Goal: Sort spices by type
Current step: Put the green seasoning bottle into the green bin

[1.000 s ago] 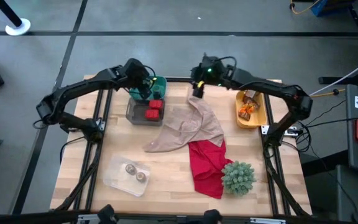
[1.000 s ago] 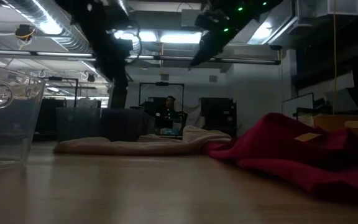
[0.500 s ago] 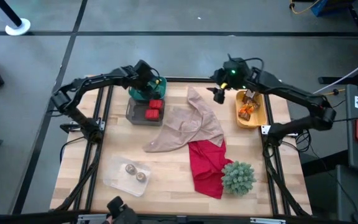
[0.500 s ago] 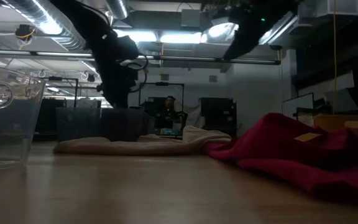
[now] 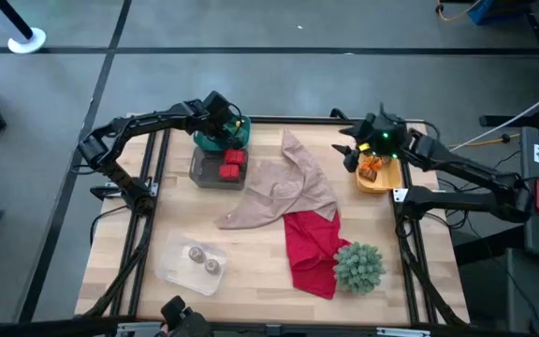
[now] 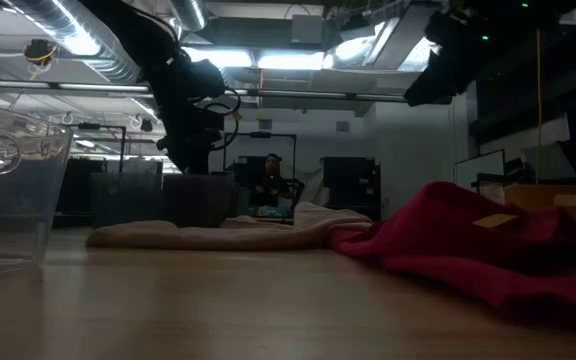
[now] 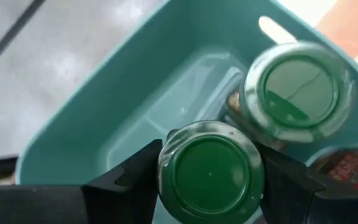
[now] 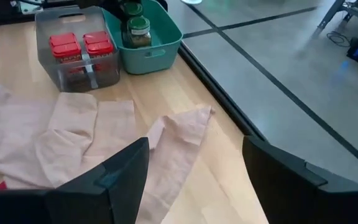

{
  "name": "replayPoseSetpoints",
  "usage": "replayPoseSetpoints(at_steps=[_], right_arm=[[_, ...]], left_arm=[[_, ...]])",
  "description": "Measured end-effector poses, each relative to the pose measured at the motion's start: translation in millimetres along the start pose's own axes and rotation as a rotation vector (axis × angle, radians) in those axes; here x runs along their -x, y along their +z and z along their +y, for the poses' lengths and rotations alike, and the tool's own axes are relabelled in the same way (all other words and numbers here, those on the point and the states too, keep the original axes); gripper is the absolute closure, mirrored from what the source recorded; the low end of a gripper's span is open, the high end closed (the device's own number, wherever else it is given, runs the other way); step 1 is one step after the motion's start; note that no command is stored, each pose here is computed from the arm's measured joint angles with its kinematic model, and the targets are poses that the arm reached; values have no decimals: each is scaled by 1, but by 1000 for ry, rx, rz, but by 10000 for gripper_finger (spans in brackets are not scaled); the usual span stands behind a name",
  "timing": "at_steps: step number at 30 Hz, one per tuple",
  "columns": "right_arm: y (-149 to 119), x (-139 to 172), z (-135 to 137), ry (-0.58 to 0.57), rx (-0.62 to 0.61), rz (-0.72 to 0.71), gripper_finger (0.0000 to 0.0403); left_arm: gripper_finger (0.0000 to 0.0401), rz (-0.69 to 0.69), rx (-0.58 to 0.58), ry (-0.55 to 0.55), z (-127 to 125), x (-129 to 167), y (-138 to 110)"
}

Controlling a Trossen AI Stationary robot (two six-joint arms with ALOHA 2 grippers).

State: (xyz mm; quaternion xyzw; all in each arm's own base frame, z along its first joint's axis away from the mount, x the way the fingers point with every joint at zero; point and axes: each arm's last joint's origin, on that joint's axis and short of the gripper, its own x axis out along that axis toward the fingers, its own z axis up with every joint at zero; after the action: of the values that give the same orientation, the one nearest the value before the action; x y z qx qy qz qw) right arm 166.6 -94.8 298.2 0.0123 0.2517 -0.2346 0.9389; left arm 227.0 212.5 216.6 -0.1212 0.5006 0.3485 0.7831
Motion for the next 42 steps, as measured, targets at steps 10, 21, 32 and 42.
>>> replayPoseSetpoints(at_steps=[10, 21, 32, 42], right_arm=[[-15, 21, 3, 30, -53, -63, 143], [-45, 26, 6, 38, -78, -80, 143], [-47, 33, 7, 60, -75, -104, 143], [-91, 41, 14, 112, -110, -279, 143]], left_arm=[[192, 33, 94, 56, 2, 2, -4], [191, 44, 87, 54, 2, 6, -5], [191, 60, 209, 59, 2, 6, -7], [191, 57, 170, 58, 2, 6, -7]])
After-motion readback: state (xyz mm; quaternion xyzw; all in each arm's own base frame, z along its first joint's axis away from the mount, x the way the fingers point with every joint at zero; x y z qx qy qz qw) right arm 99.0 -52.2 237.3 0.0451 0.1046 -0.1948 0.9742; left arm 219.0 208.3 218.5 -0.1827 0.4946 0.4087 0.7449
